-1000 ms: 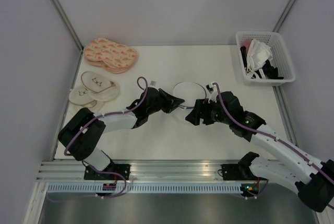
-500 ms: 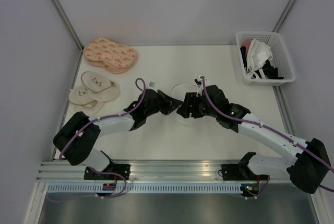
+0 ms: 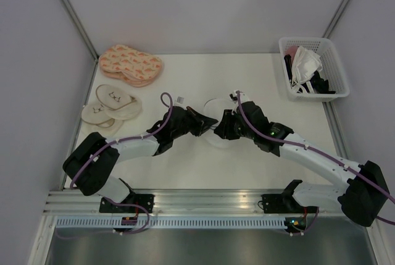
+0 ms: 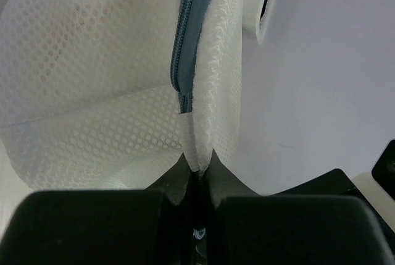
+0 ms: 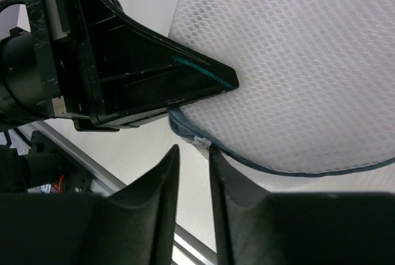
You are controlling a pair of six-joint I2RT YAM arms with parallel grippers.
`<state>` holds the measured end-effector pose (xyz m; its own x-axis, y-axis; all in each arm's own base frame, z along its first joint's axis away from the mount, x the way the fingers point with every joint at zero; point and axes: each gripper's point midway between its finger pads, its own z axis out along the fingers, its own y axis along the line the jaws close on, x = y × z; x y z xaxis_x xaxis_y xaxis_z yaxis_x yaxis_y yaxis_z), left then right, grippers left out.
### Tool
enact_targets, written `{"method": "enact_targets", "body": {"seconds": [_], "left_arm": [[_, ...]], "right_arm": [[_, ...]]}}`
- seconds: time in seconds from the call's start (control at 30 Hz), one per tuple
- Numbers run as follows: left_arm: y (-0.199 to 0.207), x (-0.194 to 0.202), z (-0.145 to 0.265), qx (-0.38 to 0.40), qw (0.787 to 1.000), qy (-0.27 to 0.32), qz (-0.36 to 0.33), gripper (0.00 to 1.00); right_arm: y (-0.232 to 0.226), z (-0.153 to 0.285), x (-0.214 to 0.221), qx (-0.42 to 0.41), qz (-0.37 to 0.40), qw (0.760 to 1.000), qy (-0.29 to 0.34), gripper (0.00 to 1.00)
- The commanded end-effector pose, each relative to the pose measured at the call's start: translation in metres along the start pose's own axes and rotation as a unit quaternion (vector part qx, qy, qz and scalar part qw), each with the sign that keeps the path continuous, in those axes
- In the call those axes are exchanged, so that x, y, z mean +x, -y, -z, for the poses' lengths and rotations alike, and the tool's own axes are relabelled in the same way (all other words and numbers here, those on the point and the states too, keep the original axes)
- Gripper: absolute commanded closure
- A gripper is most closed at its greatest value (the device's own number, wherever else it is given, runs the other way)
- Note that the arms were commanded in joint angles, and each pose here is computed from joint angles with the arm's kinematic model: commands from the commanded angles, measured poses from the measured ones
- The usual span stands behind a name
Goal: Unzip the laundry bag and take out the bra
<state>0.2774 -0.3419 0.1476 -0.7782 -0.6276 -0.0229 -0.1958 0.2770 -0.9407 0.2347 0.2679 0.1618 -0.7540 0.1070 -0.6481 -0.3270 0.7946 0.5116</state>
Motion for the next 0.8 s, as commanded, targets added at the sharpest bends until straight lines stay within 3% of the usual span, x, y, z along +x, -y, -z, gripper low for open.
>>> {"method": "enact_targets", "body": {"seconds": [0.0, 0.2, 0.57, 0.77], "left_arm": [[0.034, 0.019, 0.011, 0.062, 0.998, -0.033, -0.006, 0.98], [0.034, 0.023, 0.013, 0.065, 0.997, -0.037, -0.005, 0.98], [0.016, 0.01, 0.015, 0.049, 0.999, -0.012, -0.01, 0.98], [0.013, -0.005, 0.022, 0.051, 0.999, 0.004, -0.007, 0.98]], "right_arm": [[-0.005, 0.005, -0.025, 0.004, 0.004, 0.999, 0.049, 0.72], [0.0, 0.005, -0.022, 0.015, 0.002, 0.999, 0.049, 1.0], [0.012, 0.033, -0.023, 0.044, 0.007, 0.997, 0.056, 1.0], [0.025, 0.051, -0.012, 0.081, 0.016, 0.996, 0.029, 1.0]]}}
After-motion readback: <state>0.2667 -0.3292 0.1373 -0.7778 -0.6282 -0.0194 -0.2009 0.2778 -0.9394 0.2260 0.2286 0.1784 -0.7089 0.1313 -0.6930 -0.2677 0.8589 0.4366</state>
